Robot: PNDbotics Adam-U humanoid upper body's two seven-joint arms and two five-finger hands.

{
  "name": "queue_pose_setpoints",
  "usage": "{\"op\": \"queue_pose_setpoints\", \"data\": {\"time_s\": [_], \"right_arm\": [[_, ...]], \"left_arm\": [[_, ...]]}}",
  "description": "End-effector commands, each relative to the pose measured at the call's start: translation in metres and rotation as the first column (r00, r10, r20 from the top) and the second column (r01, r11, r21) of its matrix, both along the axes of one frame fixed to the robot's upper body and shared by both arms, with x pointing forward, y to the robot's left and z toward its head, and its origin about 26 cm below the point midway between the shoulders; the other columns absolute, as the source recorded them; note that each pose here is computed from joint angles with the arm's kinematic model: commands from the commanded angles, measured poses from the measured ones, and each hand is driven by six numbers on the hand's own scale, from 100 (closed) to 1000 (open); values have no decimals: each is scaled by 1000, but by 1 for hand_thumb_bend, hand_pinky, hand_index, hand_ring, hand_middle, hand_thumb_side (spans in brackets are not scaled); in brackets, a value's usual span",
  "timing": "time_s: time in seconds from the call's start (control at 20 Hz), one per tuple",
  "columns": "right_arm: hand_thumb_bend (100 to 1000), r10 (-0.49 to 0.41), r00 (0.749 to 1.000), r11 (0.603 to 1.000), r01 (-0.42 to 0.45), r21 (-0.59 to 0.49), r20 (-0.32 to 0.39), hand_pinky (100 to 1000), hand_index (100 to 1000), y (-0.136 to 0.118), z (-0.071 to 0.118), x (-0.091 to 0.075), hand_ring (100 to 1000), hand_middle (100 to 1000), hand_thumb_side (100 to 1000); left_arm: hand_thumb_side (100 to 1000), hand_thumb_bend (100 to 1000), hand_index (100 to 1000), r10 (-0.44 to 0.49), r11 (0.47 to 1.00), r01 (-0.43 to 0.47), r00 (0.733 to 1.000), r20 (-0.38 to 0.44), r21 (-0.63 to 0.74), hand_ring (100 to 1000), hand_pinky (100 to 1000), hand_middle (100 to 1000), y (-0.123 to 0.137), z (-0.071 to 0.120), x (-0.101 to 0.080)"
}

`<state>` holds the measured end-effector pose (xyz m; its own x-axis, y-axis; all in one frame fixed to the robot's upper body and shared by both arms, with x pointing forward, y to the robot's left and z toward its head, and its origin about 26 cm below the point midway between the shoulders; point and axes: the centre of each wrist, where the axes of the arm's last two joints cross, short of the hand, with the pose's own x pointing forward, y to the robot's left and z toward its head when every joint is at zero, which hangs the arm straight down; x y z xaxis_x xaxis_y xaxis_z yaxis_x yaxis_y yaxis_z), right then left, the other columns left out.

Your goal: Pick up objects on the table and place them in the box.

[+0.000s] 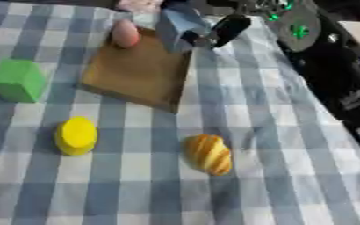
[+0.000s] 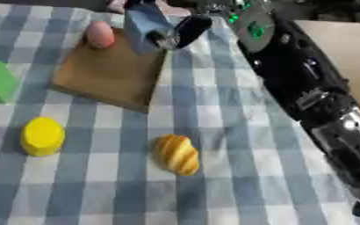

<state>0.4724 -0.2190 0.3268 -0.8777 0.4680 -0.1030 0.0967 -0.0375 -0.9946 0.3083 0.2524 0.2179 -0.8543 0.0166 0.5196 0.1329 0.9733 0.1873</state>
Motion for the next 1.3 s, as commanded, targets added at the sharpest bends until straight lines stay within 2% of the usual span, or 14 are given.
{"op": "queue_pose_setpoints", "data": {"time_s": [0.05, 0.25, 0.45, 0.5, 0.7, 0.85, 0.95, 1.0, 1.05, 1.2, 1.3], "right_arm": [[100, -19, 998, 1000, 20, -17, 59, 827, 730, -7, 10, 2, 705, 416, 214], [100, -52, 996, 998, 54, -19, 74, 829, 741, -14, 0, 8, 720, 434, 218], [100, -73, 994, 997, 75, -20, 79, 839, 796, -19, -10, 11, 776, 509, 219], [100, -74, 994, 997, 76, -22, 77, 847, 818, -20, -12, 12, 799, 547, 219], [100, -52, 997, 997, 55, -57, 53, 918, 969, -23, -20, 14, 950, 809, 215], [100, -30, 999, 996, 33, -84, 35, 970, 1000, -25, -22, 14, 1000, 903, 210], [100, -25, 999, 995, 28, -94, 32, 998, 1000, -28, -21, 13, 1000, 941, 293], [100, -28, 999, 994, 31, -101, 33, 1000, 1000, -29, -20, 13, 1000, 985, 301], [100, -32, 999, 994, 36, -108, 34, 1000, 1000, -30, -20, 13, 1000, 1000, 303], [100, -45, 999, 992, 48, -116, 26, 1000, 1000, -34, -22, 14, 1000, 1000, 208], [100, -47, 999, 993, 48, -107, 6, 1000, 1000, -35, -25, 16, 1000, 1000, 240]], "left_arm": [[632, 100, 864, -11, 1000, 10, 999, 39, 28, 835, 757, 731, 1, 11, -3], [633, 100, 864, -12, 1000, 11, 999, 40, 28, 836, 757, 730, 1, 11, -3], [633, 100, 864, -14, 999, 13, 999, 37, 30, 836, 757, 730, 0, 11, -3], [633, 100, 864, -15, 999, 13, 999, 37, 31, 836, 757, 730, 0, 11, -3], [633, 100, 864, -16, 999, 15, 999, 35, 33, 836, 757, 730, 0, 10, -3], [633, 100, 864, -18, 999, 17, 999, 35, 33, 836, 757, 730, -1, 10, -3], [633, 100, 864, -19, 999, 18, 999, 33, 34, 836, 757, 730, -1, 10, -3], [634, 100, 864, -19, 999, 18, 999, 33, 35, 837, 757, 730, -1, 10, -3], [634, 100, 864, -19, 999, 18, 999, 32, 35, 837, 757, 730, -1, 10, -3], [635, 100, 864, -20, 999, 19, 999, 29, 35, 837, 757, 729, -1, 10, -3], [636, 100, 862, -21, 999, 20, 999, 26, 34, 837, 757, 729, -2, 9, -3]]}}
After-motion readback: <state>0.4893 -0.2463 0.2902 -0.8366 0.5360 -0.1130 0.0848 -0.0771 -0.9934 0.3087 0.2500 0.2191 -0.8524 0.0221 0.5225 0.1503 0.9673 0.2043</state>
